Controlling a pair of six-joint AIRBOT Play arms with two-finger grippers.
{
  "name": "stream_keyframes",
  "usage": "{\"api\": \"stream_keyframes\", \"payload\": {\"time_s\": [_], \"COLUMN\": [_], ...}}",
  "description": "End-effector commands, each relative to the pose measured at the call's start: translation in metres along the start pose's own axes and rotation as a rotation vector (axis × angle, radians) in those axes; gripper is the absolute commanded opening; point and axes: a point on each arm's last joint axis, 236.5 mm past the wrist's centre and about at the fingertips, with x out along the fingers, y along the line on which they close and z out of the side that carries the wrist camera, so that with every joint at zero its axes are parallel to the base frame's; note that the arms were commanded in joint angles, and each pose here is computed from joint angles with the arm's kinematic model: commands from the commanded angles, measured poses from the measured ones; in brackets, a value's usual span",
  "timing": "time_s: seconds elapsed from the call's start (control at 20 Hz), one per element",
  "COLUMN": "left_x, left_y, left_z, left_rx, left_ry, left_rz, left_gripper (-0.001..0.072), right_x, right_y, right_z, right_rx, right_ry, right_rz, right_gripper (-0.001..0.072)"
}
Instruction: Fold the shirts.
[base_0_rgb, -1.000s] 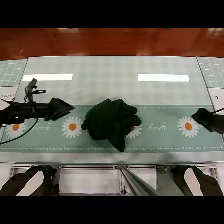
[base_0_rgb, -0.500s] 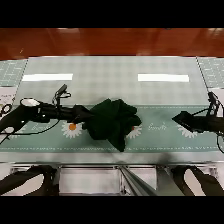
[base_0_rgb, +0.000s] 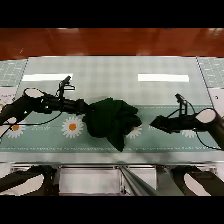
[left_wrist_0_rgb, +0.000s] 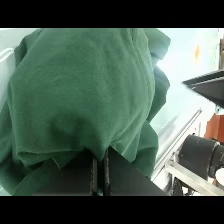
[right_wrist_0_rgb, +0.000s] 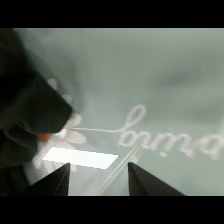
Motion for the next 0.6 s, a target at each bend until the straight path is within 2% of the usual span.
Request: {"api": "stream_keyframes", "payload": {"time_s": [0.0,0.25,0.55], "left_x": [-0.002,-0.002,-0.002], "left_y": [-0.001,-0.002,-0.002], "left_z": [-0.002,-0.003,-0.003], "left_rx": [0.01,0.01,0.009], "left_ry": [0.019,0.023,0.022], "left_rz": [-0.001,-0.003,-0.003], "left_gripper": [0.0024,0.0025,0.0025], "right_x": [0.034,0.06,0.083], "right_y": [0.022,0.044,0.065], "right_z": [-0.003,0.006,0.018], "right_rx": [0.018,0.073,0.03], "right_ry": [0.046,0.085,0.13], "right_rz": [0.081,0.225,0.248], "right_gripper": [0.041,0.0411,0.0409]}}
